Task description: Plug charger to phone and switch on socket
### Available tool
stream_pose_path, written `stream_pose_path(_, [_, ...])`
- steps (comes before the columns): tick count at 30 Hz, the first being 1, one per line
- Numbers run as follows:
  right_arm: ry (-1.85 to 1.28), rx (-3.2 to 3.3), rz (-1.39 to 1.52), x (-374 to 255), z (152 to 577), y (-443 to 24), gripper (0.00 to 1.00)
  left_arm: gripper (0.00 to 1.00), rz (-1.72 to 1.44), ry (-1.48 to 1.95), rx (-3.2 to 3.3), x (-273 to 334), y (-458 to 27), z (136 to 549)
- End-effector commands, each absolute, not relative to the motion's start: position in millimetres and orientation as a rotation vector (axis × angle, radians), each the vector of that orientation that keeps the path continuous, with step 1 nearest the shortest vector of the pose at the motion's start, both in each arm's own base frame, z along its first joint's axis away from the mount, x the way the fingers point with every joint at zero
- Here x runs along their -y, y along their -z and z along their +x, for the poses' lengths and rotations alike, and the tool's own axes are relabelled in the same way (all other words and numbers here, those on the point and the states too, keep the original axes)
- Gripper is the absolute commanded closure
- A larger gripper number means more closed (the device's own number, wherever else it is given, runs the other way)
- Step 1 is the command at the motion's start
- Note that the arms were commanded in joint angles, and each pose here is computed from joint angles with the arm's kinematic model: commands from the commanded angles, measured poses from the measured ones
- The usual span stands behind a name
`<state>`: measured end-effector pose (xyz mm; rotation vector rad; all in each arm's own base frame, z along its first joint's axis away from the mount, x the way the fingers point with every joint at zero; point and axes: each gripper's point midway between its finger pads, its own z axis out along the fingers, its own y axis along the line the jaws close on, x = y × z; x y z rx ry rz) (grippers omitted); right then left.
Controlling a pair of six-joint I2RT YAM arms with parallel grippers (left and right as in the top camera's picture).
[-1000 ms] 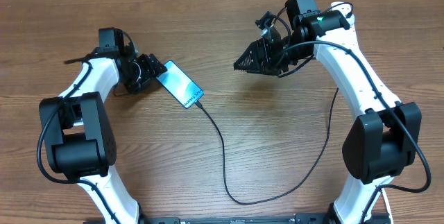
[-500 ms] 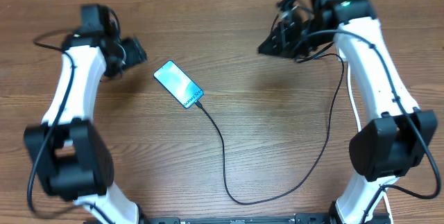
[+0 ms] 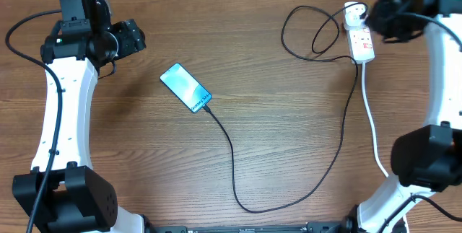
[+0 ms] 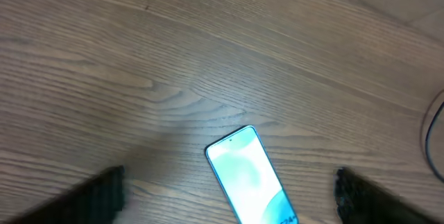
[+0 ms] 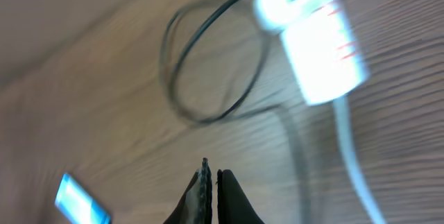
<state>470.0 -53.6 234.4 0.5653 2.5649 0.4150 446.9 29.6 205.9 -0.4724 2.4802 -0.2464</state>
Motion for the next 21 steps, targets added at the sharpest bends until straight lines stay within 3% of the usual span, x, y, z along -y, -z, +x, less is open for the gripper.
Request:
stream_pose_path(1, [-0.364,-2.493,0.67,83,479,-239,0.97,0.0,-0.472,0.223,-2.485,-34,-204,447])
stream_pose_path(12, [-0.41,-2.439,0.852,129,517,-181,0.97,0.0,-0.475,0.223,-2.497,-34,-202,445])
stream_pose_path(21, [-0.341,-2.398,0.786,151,548,-152,0.97,0.0,-0.476,0.222,-2.497,-34,-202,444])
